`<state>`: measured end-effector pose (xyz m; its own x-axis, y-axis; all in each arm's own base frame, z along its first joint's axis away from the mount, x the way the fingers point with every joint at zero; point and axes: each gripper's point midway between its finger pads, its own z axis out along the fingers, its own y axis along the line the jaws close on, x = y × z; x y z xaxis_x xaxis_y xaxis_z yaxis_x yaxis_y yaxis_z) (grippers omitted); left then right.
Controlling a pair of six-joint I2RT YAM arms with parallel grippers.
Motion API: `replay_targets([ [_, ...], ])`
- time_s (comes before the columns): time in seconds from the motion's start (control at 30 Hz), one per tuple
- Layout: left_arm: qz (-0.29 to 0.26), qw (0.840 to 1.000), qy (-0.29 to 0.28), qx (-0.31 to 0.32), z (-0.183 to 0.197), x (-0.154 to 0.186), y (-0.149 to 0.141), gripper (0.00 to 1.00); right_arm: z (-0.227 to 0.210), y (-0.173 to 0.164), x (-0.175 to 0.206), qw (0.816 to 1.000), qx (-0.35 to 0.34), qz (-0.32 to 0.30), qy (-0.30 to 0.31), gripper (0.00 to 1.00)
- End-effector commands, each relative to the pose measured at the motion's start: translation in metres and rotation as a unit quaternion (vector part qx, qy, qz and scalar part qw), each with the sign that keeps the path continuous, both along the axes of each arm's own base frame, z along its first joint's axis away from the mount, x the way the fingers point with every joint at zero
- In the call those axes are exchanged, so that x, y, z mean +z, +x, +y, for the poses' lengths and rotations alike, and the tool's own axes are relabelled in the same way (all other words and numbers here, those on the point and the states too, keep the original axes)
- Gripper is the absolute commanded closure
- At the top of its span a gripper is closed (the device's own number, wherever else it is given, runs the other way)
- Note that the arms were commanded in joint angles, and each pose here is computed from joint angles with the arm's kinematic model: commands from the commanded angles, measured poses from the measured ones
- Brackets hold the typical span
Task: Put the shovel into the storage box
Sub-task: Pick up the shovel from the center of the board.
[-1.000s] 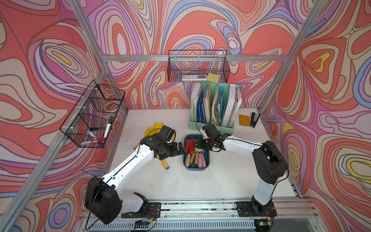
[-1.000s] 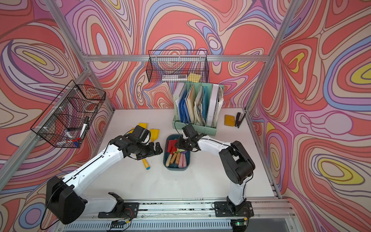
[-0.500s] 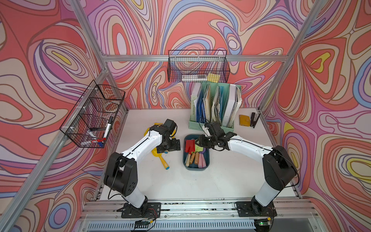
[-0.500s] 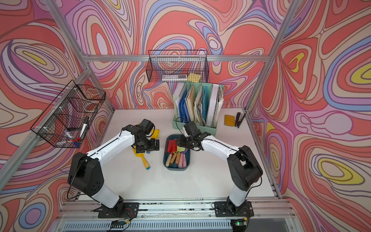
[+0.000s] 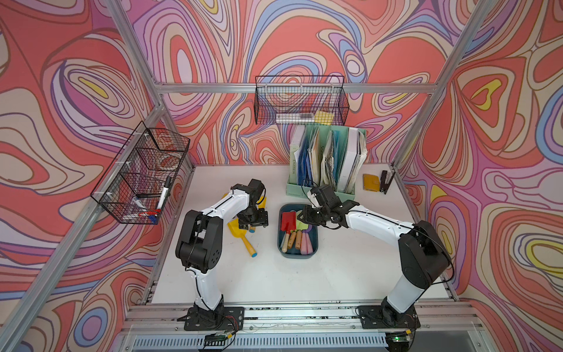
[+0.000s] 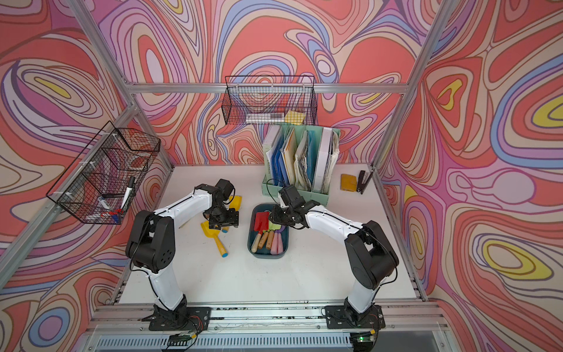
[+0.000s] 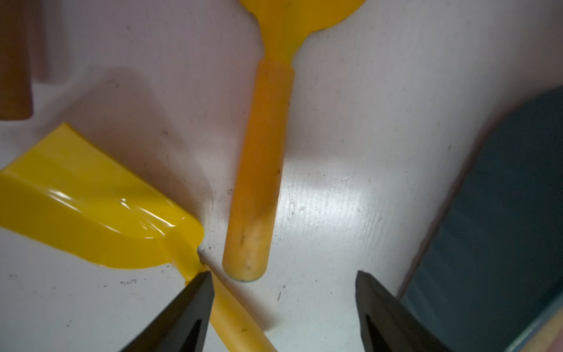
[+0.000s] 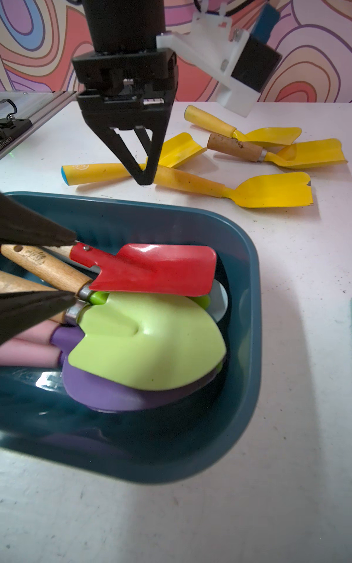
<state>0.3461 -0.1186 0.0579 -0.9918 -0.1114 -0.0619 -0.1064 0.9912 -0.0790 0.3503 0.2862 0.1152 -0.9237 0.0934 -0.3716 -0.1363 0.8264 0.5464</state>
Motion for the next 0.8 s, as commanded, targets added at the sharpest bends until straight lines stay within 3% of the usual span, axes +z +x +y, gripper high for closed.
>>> replay_targets([
  [0.0,-0.006,1.000,0.009,-0.012,0.004,0.003,0.011,0.21,-0.001,0.004,0.006,1.000,0.000,-0.012,-0.005,0.74],
  [0.43,0.020,0.999,0.030,-0.017,0.007,-0.019,0.018,0.27,0.001,0.006,0.004,1.000,0.000,-0.009,-0.007,0.75],
  [0.77,0.033,0.999,0.036,-0.010,0.008,-0.030,0.018,0.45,0.000,0.005,0.004,1.000,0.000,-0.010,-0.007,0.76],
])
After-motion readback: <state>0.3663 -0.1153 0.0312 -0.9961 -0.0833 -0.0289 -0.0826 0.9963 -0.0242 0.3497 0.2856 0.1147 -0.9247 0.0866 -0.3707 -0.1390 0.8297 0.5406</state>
